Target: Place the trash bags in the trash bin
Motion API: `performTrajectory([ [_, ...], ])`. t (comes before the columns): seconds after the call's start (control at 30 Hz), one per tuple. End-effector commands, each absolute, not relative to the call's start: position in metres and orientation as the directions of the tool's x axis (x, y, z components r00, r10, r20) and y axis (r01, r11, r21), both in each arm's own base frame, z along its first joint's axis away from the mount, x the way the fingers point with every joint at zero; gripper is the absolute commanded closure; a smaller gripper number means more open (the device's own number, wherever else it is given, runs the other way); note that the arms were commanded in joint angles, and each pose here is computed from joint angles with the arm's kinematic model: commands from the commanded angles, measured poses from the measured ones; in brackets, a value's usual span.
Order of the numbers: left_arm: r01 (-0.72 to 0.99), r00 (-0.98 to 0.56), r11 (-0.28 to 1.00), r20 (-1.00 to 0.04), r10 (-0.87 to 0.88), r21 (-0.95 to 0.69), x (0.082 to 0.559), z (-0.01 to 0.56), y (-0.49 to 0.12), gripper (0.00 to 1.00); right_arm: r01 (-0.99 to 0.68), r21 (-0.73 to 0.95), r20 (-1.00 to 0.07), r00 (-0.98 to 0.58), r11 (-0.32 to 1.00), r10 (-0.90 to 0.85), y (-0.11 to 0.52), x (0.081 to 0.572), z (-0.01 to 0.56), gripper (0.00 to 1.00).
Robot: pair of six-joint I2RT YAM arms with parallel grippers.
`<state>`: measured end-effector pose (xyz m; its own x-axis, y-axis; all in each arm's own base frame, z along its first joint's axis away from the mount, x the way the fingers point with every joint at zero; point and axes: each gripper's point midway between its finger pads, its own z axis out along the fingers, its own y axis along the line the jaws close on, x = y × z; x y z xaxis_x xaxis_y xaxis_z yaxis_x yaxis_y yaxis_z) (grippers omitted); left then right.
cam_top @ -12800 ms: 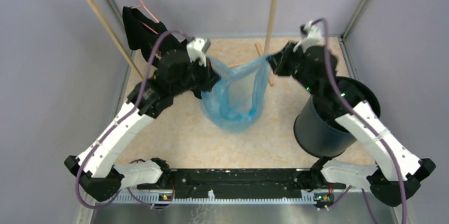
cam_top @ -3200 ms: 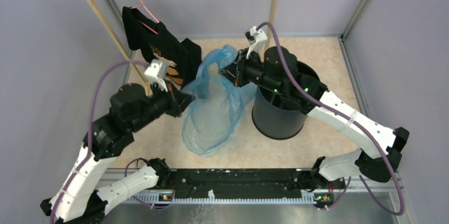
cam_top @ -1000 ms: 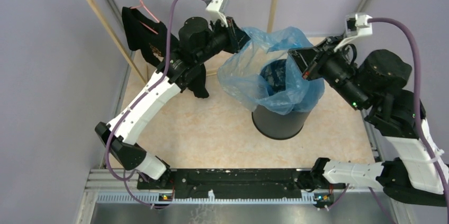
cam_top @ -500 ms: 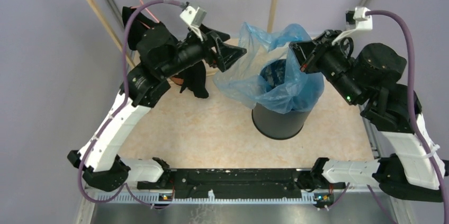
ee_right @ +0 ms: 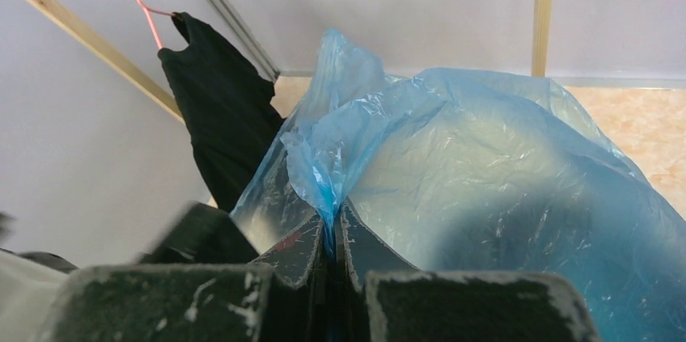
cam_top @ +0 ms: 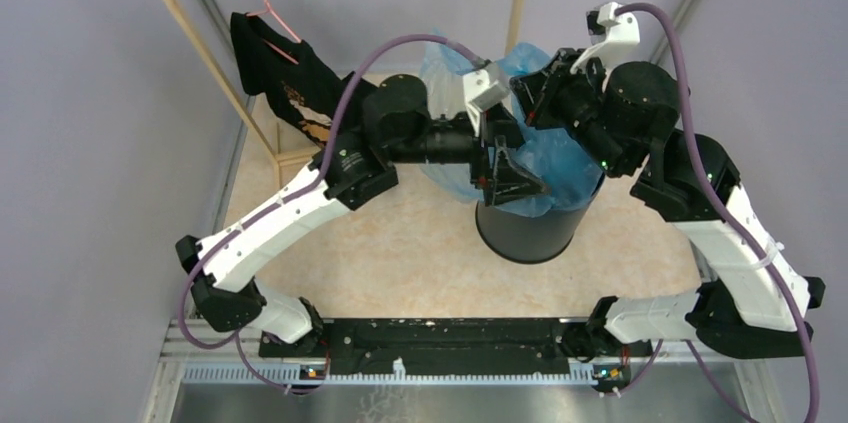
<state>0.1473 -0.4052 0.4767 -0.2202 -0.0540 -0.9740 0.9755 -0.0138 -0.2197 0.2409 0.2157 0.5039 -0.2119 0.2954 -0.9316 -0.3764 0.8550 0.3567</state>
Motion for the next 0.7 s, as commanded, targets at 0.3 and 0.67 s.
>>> performTrajectory([
  [0.3,0.888,-0.215,0.408,-0.976,-0.037,-0.211,0.203,0.445,-0.378,0.88,-0.377,0.345,-0.939,-0.14,0.86,0.315,0.195,0.235,0.508,0.62],
  [0.67,0.803,-0.195,0.583,-0.979,0.067,-0.12,0.227,0.415,-0.348,1.0,-0.07,0.11,-0.994,-0.023,0.991,0.109,0.121,0.249,0.492,0.42],
])
